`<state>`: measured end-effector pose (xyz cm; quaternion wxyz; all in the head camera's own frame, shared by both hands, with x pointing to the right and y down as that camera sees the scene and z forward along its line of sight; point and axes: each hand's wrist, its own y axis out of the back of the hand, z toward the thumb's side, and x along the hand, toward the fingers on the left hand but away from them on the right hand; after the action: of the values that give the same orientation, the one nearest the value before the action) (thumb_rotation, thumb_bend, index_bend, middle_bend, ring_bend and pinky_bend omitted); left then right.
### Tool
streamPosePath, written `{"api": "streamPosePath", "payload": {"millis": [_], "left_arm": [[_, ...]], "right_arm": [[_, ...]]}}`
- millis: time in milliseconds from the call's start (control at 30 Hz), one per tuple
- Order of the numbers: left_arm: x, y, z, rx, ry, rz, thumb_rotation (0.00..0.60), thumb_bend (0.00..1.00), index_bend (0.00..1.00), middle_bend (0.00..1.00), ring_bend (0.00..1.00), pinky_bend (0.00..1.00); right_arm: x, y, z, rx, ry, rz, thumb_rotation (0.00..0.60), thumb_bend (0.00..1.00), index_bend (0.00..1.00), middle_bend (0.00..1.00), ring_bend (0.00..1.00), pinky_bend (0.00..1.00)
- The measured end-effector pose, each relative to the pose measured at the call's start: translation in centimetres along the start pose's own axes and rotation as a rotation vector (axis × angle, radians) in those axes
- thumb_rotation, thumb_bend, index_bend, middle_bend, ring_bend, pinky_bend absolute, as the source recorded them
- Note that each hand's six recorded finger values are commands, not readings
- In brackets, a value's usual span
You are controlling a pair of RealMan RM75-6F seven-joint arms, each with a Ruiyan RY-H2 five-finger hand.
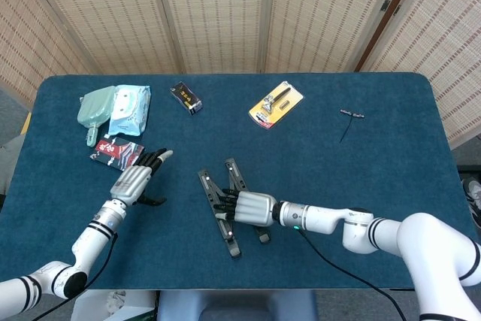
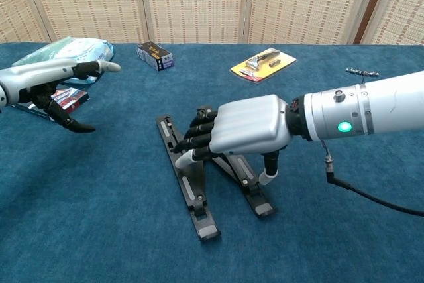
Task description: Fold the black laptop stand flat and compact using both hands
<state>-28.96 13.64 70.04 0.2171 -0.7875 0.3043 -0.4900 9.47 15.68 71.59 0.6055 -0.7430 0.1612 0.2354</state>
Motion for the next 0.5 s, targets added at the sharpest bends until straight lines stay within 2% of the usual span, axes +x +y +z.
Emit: {"api": "streamPosePath", "payload": {"millis": [233, 500], "left_arm": [[-0.1, 0.1, -0.3, -0.010, 0.003, 0.002, 0.600, 0.17, 0.00, 0.00, 0.00, 0.00], [-0.1, 0.1, -0.6, -0.015, 0.009, 0.003, 0.600, 0.17, 0.00, 0.00, 0.00, 0.00]], "right_arm": [[-0.7, 0.5, 0.2, -0.003, 0.035, 0.026, 0.600, 0.00, 0.00, 0.00, 0.00, 0.00], [-2.0, 1.2, 0.6, -0.010, 0.046, 0.020, 0.600, 0.00, 0.00, 0.00, 0.00, 0.00]]}}
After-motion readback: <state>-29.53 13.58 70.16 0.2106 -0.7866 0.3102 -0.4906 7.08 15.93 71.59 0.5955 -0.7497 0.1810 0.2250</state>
